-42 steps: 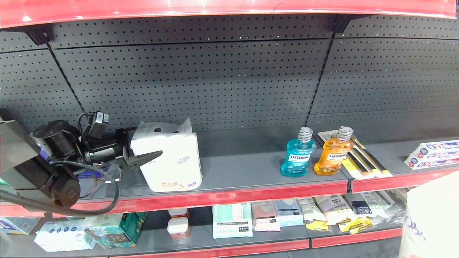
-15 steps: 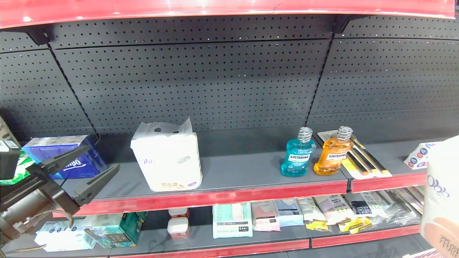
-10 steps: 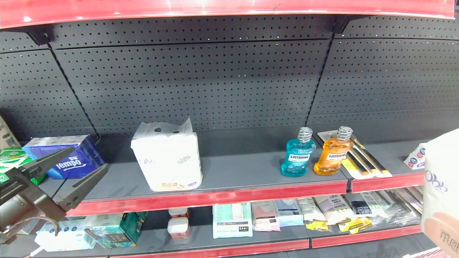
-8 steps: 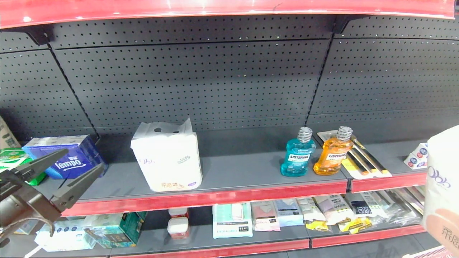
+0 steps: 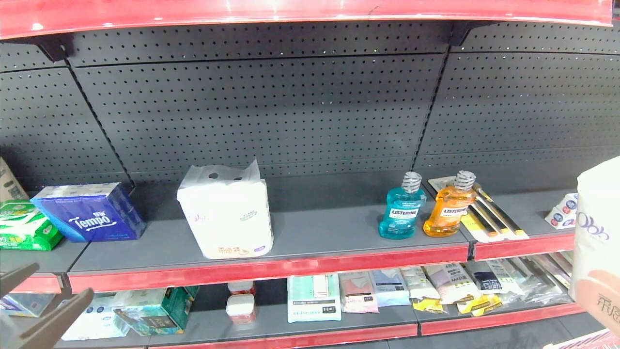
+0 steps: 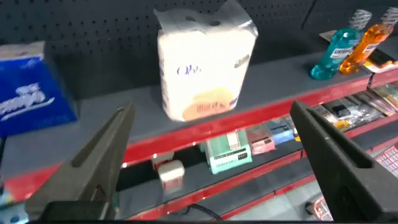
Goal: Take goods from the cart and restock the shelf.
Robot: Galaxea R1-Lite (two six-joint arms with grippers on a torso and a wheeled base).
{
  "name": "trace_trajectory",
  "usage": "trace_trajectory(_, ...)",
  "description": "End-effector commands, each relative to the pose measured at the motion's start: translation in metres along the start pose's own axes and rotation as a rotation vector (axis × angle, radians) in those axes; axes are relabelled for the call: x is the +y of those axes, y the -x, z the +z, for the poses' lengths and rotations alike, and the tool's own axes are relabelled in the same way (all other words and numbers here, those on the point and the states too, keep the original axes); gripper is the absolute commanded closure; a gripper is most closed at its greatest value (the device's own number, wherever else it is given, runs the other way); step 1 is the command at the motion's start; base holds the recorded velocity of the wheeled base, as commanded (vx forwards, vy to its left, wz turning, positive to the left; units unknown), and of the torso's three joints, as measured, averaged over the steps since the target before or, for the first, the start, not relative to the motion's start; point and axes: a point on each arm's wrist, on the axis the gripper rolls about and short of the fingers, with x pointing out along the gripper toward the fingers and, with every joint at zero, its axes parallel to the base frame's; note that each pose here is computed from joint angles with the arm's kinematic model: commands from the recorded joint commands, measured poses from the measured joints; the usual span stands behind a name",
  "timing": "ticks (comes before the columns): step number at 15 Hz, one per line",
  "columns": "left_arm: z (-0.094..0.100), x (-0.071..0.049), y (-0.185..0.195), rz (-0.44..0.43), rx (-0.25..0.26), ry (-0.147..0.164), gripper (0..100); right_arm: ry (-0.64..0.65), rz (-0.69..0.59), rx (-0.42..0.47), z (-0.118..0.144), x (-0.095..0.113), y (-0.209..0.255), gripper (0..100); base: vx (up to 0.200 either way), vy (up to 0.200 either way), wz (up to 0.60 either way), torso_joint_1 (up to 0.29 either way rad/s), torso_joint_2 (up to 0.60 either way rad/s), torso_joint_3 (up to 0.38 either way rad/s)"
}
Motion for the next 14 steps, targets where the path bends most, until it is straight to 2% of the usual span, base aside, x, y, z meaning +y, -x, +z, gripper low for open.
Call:
trace_trajectory(1,-0.009,-0.017,0.037,0.036,-0.109,-0.047,0,0.001,0.001,0.003,0.0,0.0,-0.001,100,0.0,0.0,0.0,0.0,0.0,0.0)
trace_trajectory(2,-0.018,-0.021,0.047,0.058,-0.087,-0.033,0,0.002,0.0,0.0,0.001,0.0,-0.001,100,0.0,0.0,0.0,0.0,0.0,0.0)
trace_trajectory(3,-0.027,-0.024,0.054,0.071,-0.073,-0.032,0,0.002,-0.001,-0.003,0.0,0.0,0.0,100,0.0,0.0,0.0,0.0,0.0,0.0)
trace_trajectory(4,-0.03,-0.025,0.056,0.087,-0.066,-0.028,0,0.003,-0.002,-0.008,0.0,0.0,0.002,100,0.0,0.0,0.0,0.0,0.0,0.0)
trace_trajectory(6,-0.034,-0.024,0.059,0.171,-0.069,-0.023,0,0.003,-0.002,-0.008,0.0,0.0,0.001,100,0.0,0.0,0.0,0.0,0.0,0.0)
trace_trajectory(9,-0.039,-0.025,0.06,0.181,-0.06,-0.019,0,0.003,0.018,-0.003,-0.003,0.001,0.001,100,0.0,0.0,0.0,0.0,0.0,0.0)
trace_trajectory(13,-0.056,-0.027,0.065,0.176,-0.001,0.009,0,0.013,0.04,0.002,-0.001,0.001,-0.002,100,0.0,0.0,0.0,0.0,0.0,0.0)
trace_trajectory(14,-0.062,-0.027,0.065,0.176,0.012,0.008,0,0.013,0.05,-0.003,-0.001,0.001,-0.002,100,0.0,0.0,0.0,0.0,0.0,0.0)
